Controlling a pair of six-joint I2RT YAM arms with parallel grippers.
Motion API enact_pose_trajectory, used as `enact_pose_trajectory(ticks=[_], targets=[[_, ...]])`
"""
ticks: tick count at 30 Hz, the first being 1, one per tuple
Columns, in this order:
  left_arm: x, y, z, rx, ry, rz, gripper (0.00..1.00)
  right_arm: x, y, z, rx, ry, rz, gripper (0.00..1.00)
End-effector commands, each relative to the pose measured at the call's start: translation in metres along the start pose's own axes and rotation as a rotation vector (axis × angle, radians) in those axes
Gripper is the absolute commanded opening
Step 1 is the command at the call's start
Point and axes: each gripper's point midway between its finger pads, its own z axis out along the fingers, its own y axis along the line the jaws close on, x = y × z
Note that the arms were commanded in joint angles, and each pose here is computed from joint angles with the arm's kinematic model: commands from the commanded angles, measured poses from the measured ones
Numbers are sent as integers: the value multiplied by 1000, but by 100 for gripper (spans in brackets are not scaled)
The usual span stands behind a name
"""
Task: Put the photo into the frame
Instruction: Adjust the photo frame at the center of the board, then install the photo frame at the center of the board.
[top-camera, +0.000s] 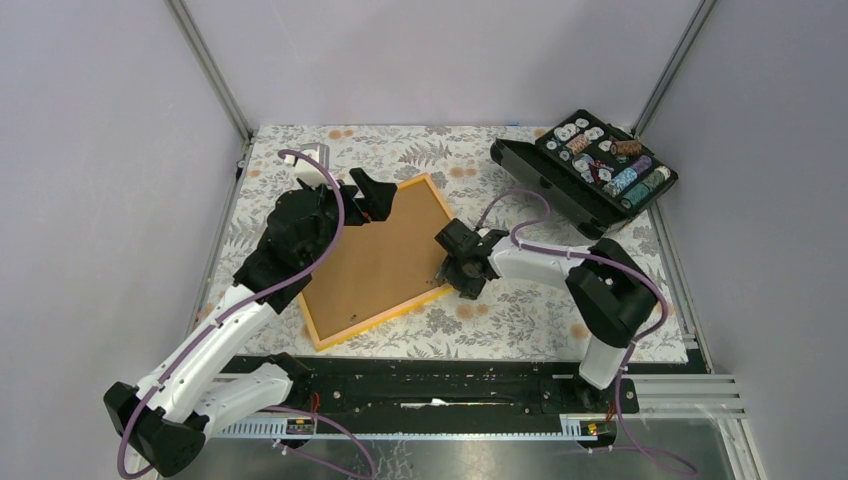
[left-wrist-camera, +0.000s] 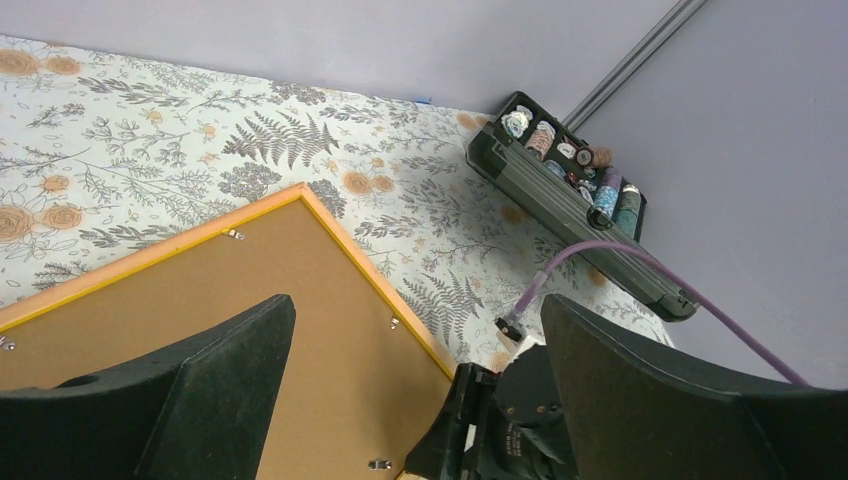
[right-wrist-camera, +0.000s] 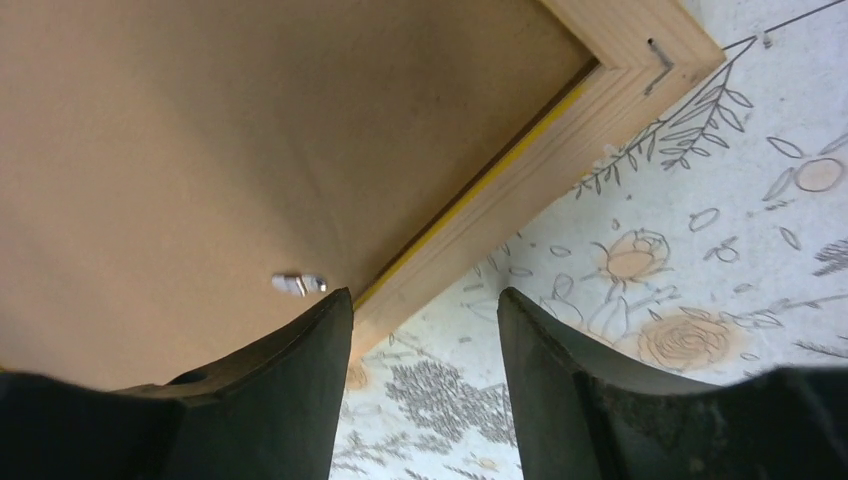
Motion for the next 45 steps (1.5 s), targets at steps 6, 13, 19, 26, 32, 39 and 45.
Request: enact_pose_trajectory(ticks=[6,13,19,26,32,39,45], targets=[[-22,-8,-7,35,-74,-11,98,-22,-22,36,146,-69,72,38],[-20,-9,-6,42,-68,-16,98,-64,-35,41,217,-162,-135,15],[-18,-7,-4,34,-62,-15,98,-112,-42,44,292,-226,-369,14],[-14,-6,-1,32,-51,-16,98,-142,-23,20,296,-276,-469,43],[-17,-7,-2,37,-57,-20,98,-122,-11,7,208,-192,-358,65],[-18,-8,-4,45,-60,-26,98,-102,1,14,155,-134,-59,64],[-20,-9,-6,50,-67,-25,98,-110,-3,8,177,-184,-14,63]])
